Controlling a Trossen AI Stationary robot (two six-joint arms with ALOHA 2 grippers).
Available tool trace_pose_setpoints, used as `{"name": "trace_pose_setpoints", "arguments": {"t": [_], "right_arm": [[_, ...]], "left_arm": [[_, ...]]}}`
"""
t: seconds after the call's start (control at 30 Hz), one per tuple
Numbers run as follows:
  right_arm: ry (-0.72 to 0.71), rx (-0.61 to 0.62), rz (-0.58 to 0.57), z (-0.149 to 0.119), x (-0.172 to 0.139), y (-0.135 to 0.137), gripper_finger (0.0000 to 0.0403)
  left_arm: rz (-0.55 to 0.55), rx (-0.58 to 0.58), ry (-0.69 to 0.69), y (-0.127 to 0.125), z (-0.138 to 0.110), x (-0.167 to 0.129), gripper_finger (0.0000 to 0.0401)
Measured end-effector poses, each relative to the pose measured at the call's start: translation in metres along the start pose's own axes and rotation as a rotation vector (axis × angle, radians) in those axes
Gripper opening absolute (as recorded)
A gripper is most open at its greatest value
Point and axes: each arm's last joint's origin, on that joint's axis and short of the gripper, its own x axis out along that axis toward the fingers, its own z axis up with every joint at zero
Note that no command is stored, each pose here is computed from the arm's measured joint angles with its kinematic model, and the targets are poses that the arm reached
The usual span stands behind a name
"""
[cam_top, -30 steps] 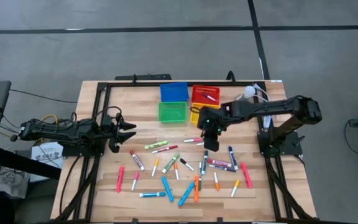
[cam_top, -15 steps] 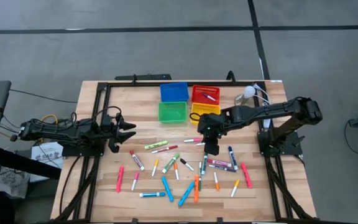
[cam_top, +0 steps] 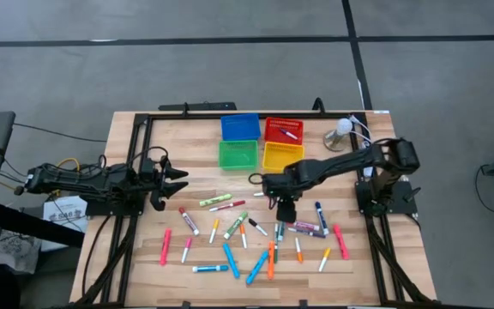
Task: Pick & Place Markers
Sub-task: Put the blue highlighter into the red bin
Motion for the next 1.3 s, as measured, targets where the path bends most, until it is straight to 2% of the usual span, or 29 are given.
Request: {"name": "trace_pose_setpoints", "arguments": {"t": [0.23, 0.93, 1.3], "right_arm": [[0.085, -0.028, -0.023, 0.0, 0.023, 0.001, 0.0171], [0.049, -0.015, -0.059, 0.014, 0.038, -0.027, 0.0171], [0.076, -0.032, -0.061, 0.002, 0.055, -0.029, 0.0168]], "left_arm": [[0.0, 0.0, 0.0, 0.0, 0.0, 0.0, 0.0177], [-0.004, -0.002, -0.01, 0.0, 0.001, 0.001, 0.0177], [-0.004, -0.002, -0.012, 0.0, 0.001, 0.001, 0.0177]]}}
